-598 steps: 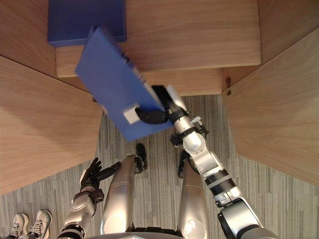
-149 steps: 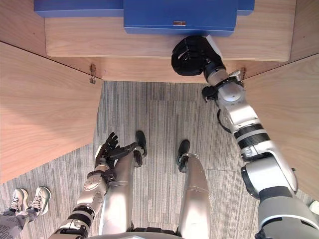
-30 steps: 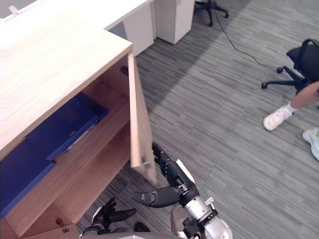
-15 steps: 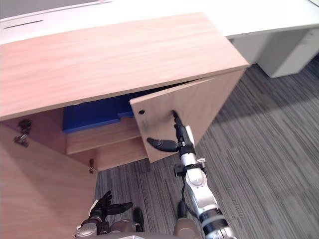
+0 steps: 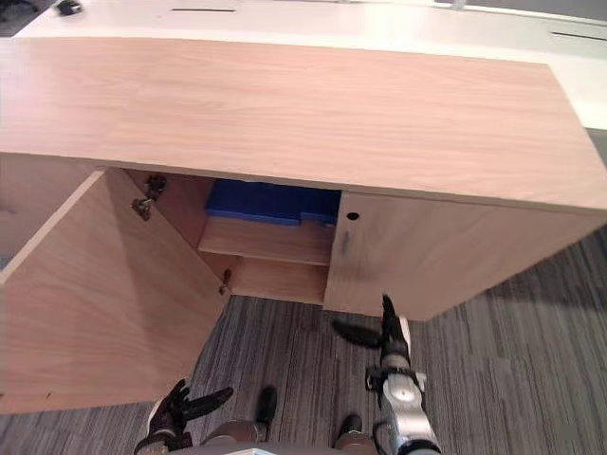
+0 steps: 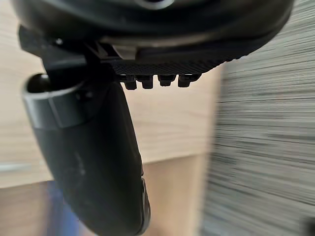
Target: Walk over to the cabinet, pick up the folder, carry it to the office cabinet, place the folder inside the office cabinet, then close the office cabinet door
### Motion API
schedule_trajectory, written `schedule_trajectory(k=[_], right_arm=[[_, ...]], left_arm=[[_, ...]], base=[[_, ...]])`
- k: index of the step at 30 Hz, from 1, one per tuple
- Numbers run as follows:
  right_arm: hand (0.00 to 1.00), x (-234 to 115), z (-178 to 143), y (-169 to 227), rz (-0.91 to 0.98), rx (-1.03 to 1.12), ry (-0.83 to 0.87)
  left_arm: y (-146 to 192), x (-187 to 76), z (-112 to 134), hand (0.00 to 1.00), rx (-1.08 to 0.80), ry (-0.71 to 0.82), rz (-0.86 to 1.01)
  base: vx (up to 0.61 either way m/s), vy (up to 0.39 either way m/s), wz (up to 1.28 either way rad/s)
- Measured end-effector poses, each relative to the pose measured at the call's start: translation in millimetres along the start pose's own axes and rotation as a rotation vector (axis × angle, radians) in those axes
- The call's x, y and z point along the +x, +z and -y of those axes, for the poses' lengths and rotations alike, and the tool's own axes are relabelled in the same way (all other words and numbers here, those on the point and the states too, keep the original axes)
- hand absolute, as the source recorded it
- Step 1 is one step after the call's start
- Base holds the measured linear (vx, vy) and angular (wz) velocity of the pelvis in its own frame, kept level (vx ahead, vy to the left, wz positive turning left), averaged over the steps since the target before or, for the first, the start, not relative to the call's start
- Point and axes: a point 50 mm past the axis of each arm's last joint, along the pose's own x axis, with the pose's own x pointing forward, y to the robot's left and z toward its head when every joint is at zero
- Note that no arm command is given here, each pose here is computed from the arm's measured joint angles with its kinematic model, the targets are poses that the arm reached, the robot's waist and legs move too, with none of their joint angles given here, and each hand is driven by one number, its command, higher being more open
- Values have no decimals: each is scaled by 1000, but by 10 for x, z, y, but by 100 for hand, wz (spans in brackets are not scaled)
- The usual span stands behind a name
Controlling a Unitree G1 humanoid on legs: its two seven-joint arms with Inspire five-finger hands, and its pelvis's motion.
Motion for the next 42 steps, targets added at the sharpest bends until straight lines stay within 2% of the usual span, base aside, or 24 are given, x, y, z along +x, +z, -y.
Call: schedule_trajectory(k=[2, 6, 12, 17, 21, 24, 31, 34, 39, 42], right_arm=[[100, -38, 98, -215, -97, 16, -43], [100, -41, 181, -252, -117, 34, -83], [100, -10, 208, -191, -98, 32, -98], [100, -14, 216, -139, -68, 31, -97], [100, -20, 237, -128, -59, 7, -83], [100, -10, 208, -79, -37, 3, -58], [100, -53, 173, -144, -48, -6, -20], [100, -96, 202, -223, -72, -4, -25], [100, -187, 246, -378, -120, 11, -47], [100, -250, 227, -510, -170, 30, -58]], left_arm=[[-22, -50, -184, 100, -118, 71, 15], [33, -100, -413, 100, -225, 156, 66], [388, -162, -787, 100, -341, 270, 242], [1125, -349, -1124, 100, -254, 319, 535], [1844, -522, -1142, 100, -99, 284, 806], [2212, -607, -1122, 100, -8, 268, 924], [2228, -610, -1143, 100, 17, 294, 918], [2088, -650, -1123, 100, 11, 299, 905], [1656, -770, -863, 100, -91, 244, 893], [1326, -817, -560, 100, -124, 150, 826]], base=[[28, -38, 56], [-22, -33, 45], [-88, -50, 37], [-22, -59, 18], [63, -33, 7], [35, -20, 0], [-43, -16, -18], [-112, -2, -39], [-106, 23, -30], [-74, 19, -6]])
